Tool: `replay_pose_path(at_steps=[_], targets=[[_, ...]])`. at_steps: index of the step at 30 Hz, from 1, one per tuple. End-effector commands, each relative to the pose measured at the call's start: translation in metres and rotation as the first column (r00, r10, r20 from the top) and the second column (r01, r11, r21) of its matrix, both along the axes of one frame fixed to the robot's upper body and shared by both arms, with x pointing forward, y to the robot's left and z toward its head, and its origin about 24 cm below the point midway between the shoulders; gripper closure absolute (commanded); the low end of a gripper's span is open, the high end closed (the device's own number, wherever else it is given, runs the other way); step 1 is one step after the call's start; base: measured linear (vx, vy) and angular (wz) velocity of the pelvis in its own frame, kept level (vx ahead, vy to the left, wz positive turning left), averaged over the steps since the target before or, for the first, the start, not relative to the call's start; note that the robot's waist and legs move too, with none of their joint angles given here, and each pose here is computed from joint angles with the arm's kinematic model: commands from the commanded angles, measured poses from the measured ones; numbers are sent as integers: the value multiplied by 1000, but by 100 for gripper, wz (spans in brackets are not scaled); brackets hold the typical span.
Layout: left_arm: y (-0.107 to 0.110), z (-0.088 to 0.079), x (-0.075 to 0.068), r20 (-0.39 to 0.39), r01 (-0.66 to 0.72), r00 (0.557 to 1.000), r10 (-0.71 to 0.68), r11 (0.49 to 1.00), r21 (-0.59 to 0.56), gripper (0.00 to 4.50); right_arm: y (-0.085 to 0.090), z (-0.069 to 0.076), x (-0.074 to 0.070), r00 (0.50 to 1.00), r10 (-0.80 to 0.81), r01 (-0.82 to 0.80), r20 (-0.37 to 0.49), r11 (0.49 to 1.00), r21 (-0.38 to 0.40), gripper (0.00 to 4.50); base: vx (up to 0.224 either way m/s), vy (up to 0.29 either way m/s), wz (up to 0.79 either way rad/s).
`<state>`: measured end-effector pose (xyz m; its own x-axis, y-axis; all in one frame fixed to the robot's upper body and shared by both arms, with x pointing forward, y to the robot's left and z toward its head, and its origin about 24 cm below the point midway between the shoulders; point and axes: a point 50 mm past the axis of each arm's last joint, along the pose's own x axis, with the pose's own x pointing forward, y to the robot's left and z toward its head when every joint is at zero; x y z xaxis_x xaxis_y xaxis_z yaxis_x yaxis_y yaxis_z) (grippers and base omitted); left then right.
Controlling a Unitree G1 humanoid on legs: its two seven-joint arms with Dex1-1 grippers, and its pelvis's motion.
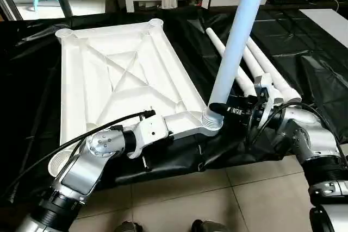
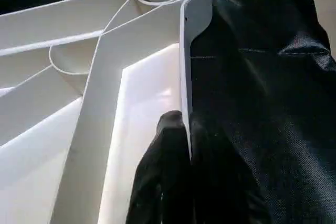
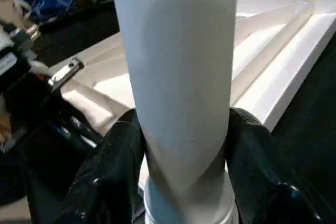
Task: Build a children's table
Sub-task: Insert table leg to table base
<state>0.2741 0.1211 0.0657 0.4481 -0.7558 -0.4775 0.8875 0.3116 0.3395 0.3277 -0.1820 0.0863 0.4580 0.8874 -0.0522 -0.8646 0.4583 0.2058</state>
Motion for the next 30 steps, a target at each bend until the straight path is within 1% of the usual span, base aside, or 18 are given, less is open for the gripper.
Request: replay_pose_path(at_steps=[1,7,14,26,30], targets=[[-11,-15,-10,-58,66,996,-65,998,24,450,-5,3,4,996,-91,93,-21,991,100,259,0,0,0],[-11,-16,-11,-57,66,996,-65,997,25,450,-7,2,7,985,-158,166,-64,975,151,259,0,0,0],[-11,-17,-12,-57,66,996,-65,997,26,450,-6,-1,7,979,-184,196,-86,967,162,259,0,0,0],[-10,-18,-12,-58,65,996,-64,997,31,450,-13,5,15,957,-268,286,-111,935,209,259,0,0,0],[-10,-18,-12,-58,65,996,-63,997,33,450,-18,9,19,941,-313,336,-131,909,246,259,0,0,0]])
